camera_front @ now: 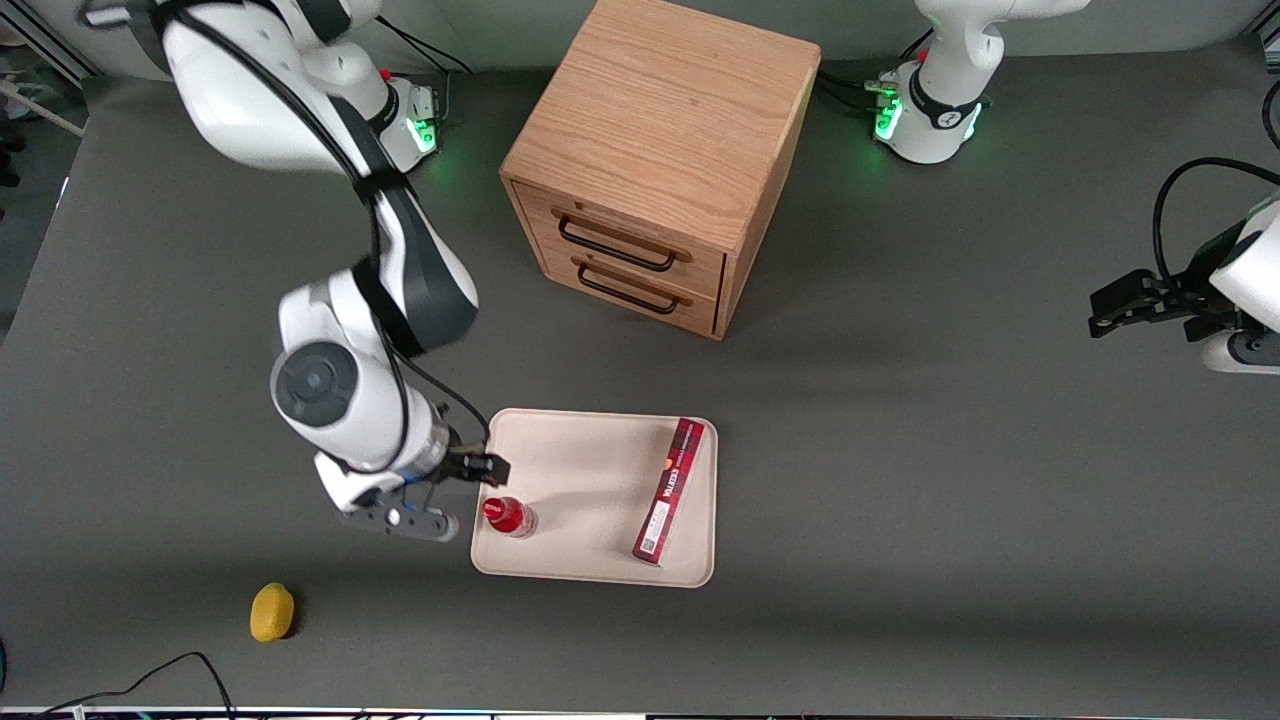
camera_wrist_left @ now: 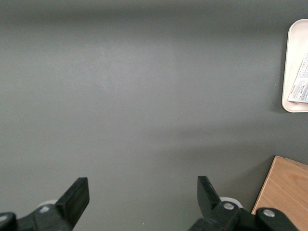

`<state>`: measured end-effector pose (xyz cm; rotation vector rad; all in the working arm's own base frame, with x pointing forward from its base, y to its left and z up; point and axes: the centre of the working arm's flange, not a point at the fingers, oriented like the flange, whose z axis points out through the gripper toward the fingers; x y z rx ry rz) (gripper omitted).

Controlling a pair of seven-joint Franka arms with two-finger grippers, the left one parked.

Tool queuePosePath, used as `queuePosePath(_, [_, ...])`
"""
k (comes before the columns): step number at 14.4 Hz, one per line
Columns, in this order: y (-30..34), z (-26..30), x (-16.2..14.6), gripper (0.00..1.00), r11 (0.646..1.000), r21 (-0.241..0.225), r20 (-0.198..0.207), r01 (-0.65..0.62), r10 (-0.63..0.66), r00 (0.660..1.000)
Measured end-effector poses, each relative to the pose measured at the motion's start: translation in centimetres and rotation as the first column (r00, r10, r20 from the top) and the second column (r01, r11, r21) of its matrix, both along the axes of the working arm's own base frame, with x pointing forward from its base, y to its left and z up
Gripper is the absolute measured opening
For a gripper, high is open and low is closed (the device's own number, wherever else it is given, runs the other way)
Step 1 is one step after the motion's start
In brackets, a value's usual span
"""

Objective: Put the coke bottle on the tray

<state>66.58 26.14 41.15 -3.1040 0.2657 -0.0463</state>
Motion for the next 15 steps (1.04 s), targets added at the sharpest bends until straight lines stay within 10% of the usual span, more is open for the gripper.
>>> queuePosePath(9, [-18.7,16.0,-17.9,1.00,0.987,0.032,-0.145,-0.156,0.159,0.977])
queuePosePath(15, [-22.1,22.7,-17.2,1.00,0.987,0.032,-0.029,-0.161,0.161,0.986])
